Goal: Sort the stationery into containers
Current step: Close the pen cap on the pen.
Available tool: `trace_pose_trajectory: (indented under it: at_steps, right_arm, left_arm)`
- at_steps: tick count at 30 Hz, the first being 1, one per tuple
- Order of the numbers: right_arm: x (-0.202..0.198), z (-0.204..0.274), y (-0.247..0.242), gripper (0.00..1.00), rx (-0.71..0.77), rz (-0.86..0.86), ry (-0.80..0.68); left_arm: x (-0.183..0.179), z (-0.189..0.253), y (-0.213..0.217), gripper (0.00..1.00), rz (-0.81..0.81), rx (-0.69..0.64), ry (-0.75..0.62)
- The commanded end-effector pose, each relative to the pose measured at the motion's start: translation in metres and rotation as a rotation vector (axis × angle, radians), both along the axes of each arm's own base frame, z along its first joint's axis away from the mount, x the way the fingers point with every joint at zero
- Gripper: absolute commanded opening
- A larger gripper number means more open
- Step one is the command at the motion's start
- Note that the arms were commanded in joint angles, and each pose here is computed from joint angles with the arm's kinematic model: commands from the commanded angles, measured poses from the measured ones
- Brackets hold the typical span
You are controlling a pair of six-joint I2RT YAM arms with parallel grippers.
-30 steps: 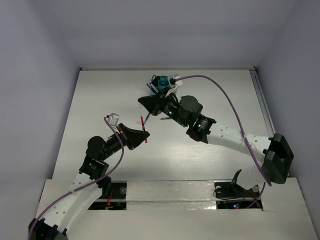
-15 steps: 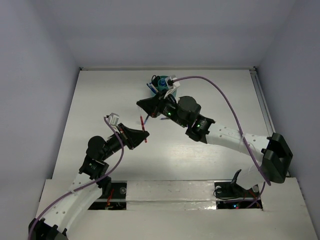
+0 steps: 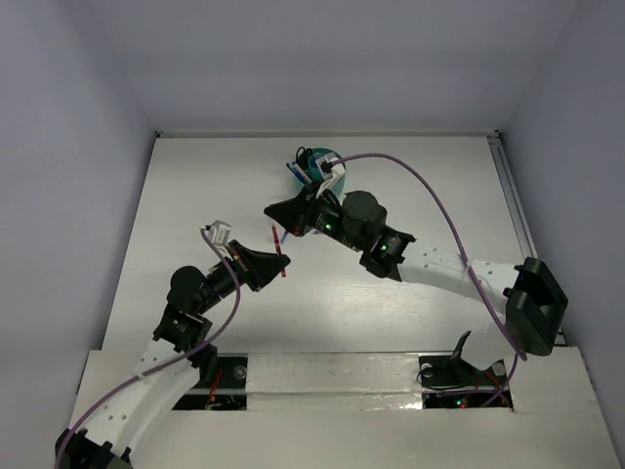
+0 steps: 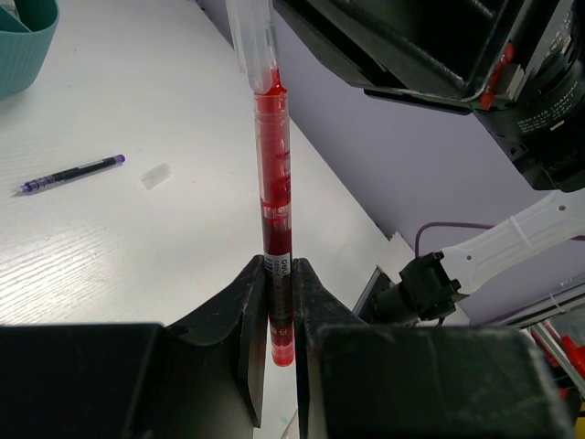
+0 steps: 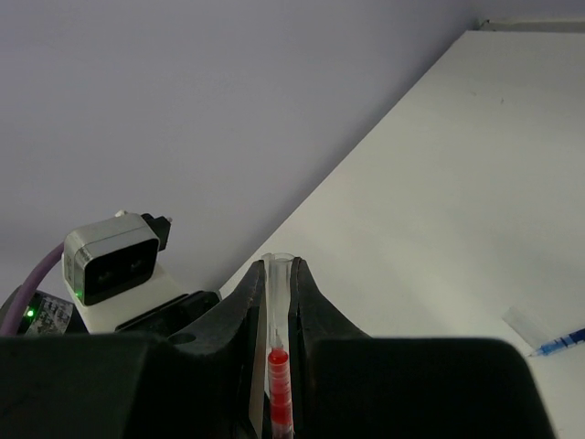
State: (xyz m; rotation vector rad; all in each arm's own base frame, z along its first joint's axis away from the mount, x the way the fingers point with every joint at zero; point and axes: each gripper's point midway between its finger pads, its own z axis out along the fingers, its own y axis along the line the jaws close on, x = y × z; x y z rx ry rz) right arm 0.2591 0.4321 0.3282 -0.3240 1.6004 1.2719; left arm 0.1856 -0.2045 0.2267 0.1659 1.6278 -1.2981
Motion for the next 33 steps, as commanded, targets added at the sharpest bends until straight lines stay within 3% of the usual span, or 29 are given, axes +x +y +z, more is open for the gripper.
trace_pose_trajectory:
  at_steps: [1,13,24,33]
  right_arm:
    - [-0.002,0.006,0.001,0.0,0.034,0.017,-0.015]
    - [-0.013,0.003,-0.007,0.0,0.062,0.025,-0.021]
    - [-0.033,-0.014,-0.013,0.0,0.055,0.056,-0.066]
    - [-0.055,-0.047,-0.013,0.0,-0.046,0.161,0.044]
  left_arm:
    - [-0.001,0.031,0.001,0.0,0.004,-0.028,-0.094]
    - [0.003,0.037,0.007,0.0,0.055,-0.026,-0.1]
    - [0.003,0.073,0.003,0.0,0.027,-0.089,-0.119]
    - [-0.001,0.099,0.001,0.0,0.009,-0.068,-0.165]
